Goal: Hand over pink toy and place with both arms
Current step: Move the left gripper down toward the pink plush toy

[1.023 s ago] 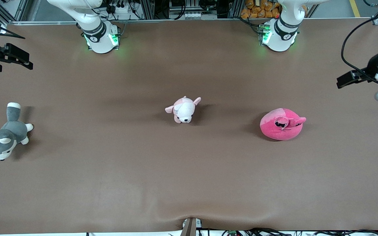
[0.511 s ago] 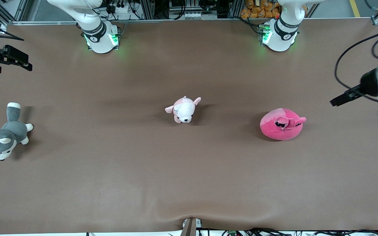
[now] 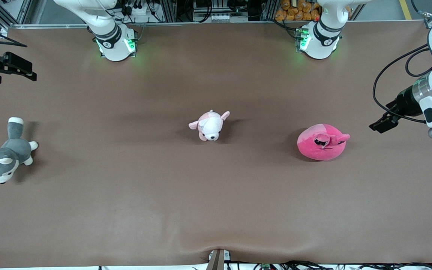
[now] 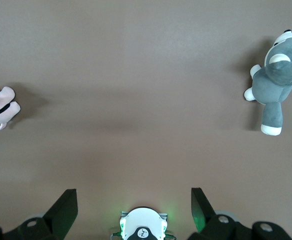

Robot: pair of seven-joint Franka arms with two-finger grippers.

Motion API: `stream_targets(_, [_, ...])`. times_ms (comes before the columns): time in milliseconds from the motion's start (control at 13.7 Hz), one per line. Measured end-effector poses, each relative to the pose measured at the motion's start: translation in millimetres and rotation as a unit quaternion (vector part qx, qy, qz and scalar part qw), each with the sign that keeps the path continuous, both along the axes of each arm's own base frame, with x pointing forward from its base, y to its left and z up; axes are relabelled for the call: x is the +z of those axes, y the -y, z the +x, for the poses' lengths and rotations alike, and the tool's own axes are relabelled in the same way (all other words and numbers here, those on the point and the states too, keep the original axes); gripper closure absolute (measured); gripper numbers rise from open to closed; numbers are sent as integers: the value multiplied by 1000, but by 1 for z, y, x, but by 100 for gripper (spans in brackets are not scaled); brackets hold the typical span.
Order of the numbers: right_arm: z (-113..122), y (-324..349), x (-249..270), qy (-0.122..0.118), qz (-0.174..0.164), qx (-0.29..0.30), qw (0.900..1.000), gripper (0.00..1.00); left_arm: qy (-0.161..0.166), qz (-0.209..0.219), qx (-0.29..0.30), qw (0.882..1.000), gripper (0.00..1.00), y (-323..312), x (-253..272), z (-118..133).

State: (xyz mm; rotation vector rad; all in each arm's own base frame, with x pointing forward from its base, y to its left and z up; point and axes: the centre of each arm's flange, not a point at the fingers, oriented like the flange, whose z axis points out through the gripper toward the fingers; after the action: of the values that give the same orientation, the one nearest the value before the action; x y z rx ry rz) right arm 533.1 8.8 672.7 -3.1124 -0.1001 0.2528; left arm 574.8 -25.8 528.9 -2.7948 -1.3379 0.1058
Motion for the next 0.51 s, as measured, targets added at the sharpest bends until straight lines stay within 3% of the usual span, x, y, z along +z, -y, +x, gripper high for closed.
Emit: stream_targets(511, [2,-2,2,0,0,2,1000,0,-14,8,101,995,0,-4,-20,4])
